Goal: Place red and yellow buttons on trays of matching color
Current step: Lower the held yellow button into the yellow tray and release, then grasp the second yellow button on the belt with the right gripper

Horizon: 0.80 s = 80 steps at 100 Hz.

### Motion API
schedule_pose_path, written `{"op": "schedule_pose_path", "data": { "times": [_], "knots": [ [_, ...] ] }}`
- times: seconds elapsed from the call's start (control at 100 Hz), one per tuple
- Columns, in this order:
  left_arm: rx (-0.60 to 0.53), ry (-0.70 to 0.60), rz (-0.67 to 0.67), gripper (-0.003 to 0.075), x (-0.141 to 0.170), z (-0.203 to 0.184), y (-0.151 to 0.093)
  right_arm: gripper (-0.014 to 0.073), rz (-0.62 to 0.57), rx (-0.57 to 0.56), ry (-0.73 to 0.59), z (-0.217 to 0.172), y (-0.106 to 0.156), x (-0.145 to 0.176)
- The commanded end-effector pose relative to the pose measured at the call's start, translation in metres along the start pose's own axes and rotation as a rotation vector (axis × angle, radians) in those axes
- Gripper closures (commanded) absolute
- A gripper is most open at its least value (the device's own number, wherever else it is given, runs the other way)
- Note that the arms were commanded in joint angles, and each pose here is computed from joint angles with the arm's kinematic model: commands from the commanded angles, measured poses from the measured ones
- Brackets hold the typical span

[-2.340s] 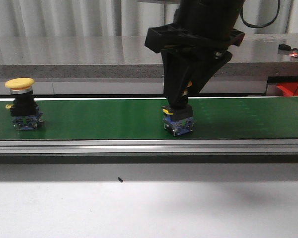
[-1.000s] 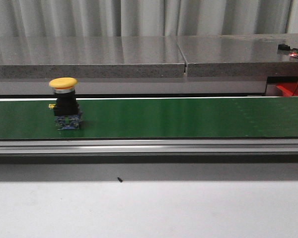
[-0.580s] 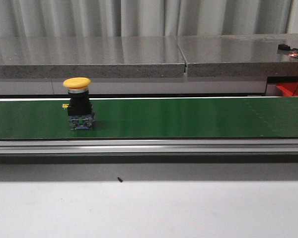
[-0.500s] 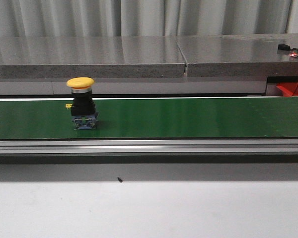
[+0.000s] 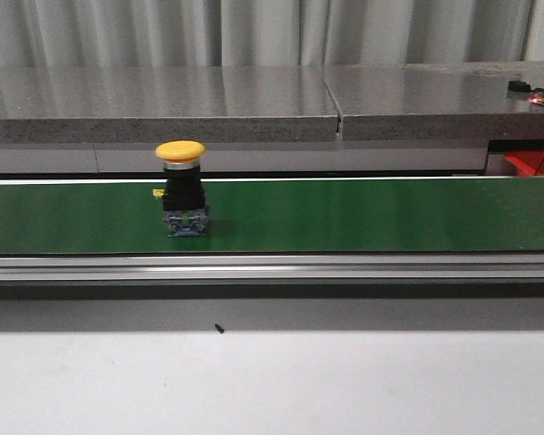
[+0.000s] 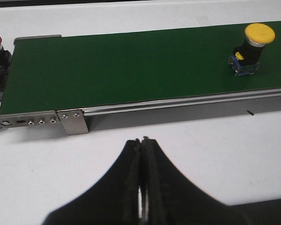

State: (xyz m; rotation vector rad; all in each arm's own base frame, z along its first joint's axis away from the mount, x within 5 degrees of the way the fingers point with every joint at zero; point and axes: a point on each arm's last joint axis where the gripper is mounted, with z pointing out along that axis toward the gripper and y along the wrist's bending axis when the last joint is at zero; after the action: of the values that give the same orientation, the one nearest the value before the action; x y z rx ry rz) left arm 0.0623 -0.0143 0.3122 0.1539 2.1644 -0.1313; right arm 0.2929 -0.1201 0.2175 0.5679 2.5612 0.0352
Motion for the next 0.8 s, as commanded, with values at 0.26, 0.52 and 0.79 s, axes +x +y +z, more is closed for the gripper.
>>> {"op": "schedule_pose_path", "data": {
  "times": [0.26,0.52,0.79],
  "knots": [
    [0.009,-0.080,-0.005,0.0739,-0.012,-0.004,-0.001,0.0100,0.015,-0.005,-0.076,-0.013,0.000,-0.010],
    [0.009,-0.080,-0.005,0.0739,-0.012,-0.004,-0.001,0.0067,0.010,-0.009,-0.108,-0.027,0.002,-0.011],
    [0.009,-0.080,-0.005,0.0739,-0.012,-0.004,-0.001,0.0067,-0.086,-0.045,-0.205,-0.065,0.024,-0.010]
  ]
}}
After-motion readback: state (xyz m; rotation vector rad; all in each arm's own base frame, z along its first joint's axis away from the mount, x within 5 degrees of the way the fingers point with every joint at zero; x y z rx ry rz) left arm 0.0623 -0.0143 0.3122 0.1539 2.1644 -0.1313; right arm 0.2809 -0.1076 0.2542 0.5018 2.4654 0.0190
